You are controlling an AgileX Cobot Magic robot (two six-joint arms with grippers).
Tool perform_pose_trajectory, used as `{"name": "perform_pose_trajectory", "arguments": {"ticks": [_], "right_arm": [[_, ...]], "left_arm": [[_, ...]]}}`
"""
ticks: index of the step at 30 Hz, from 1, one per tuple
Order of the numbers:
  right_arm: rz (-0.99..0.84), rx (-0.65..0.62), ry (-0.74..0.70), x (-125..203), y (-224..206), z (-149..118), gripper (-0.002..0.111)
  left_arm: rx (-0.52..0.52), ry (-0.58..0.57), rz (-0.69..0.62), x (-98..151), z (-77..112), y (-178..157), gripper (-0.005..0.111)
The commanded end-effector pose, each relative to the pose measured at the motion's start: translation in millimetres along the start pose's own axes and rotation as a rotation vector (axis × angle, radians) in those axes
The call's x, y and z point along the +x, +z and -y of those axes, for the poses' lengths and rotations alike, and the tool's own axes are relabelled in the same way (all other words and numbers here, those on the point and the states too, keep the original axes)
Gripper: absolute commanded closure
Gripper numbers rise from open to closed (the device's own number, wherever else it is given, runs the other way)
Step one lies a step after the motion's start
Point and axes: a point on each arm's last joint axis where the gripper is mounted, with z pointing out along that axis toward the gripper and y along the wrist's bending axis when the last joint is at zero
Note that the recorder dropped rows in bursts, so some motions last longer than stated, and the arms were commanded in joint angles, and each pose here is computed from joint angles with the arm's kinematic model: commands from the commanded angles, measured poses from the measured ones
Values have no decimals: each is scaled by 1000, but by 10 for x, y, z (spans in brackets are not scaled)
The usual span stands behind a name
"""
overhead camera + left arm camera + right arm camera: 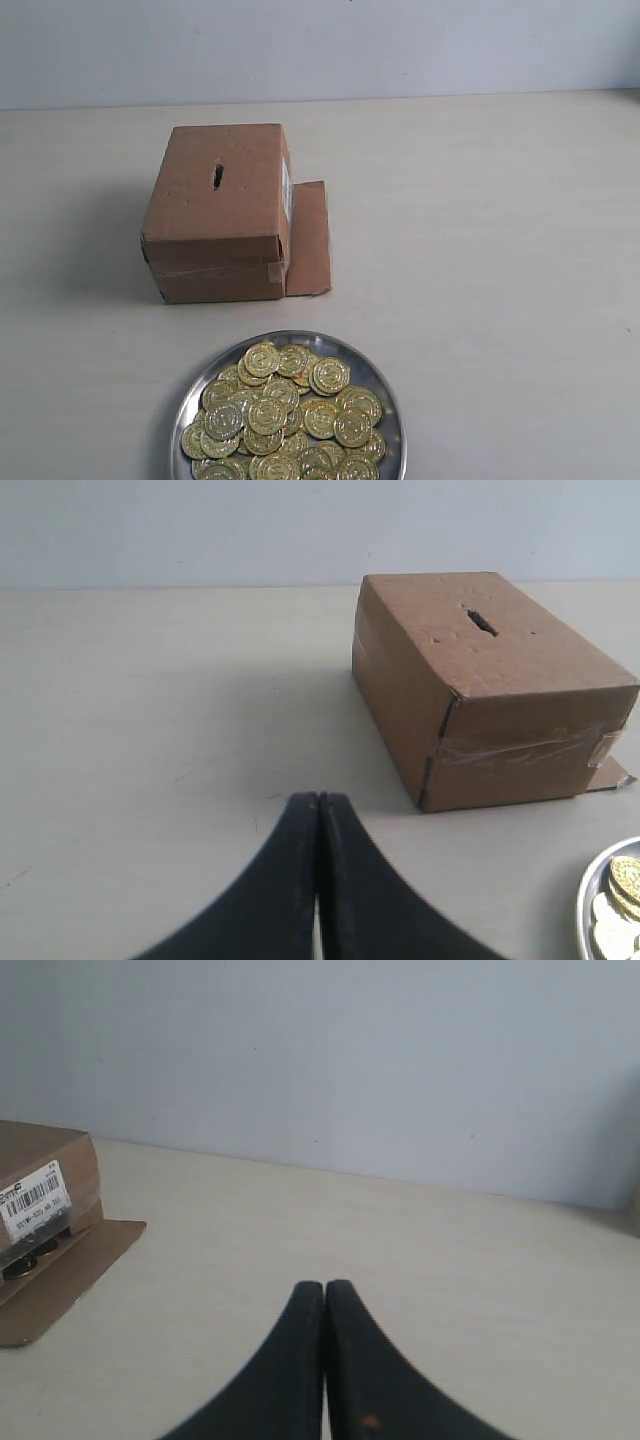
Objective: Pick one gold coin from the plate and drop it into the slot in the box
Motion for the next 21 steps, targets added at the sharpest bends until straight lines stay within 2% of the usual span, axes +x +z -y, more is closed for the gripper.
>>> {"name": "perform_pose_trajectory", "arguments": {"ticks": [1,2,5,7,16,19,21], "right_arm": [[50,6,2,-32,-2,3,108],[80,3,35,-58,-3,1,108],[161,-34,391,-134,-13,-5,108],[179,-49,533,-152,-16,-3,108],[229,-52,572,-195,-25,10,108],[246,-69,733,-210,-29,17,108],[225,-70,735,-193,-24,11,108]], "left_arm": [[6,-3,10,-8,3,-3,107],[6,-3,10,-8,3,-3,107],[6,-3,10,-8,3,-3,107],[6,-3,10,-8,3,-3,107],[6,-3,10,-8,3,-3,107],[6,-3,10,-8,3,-3,107],[6,-3,10,-8,3,-3,107]]}}
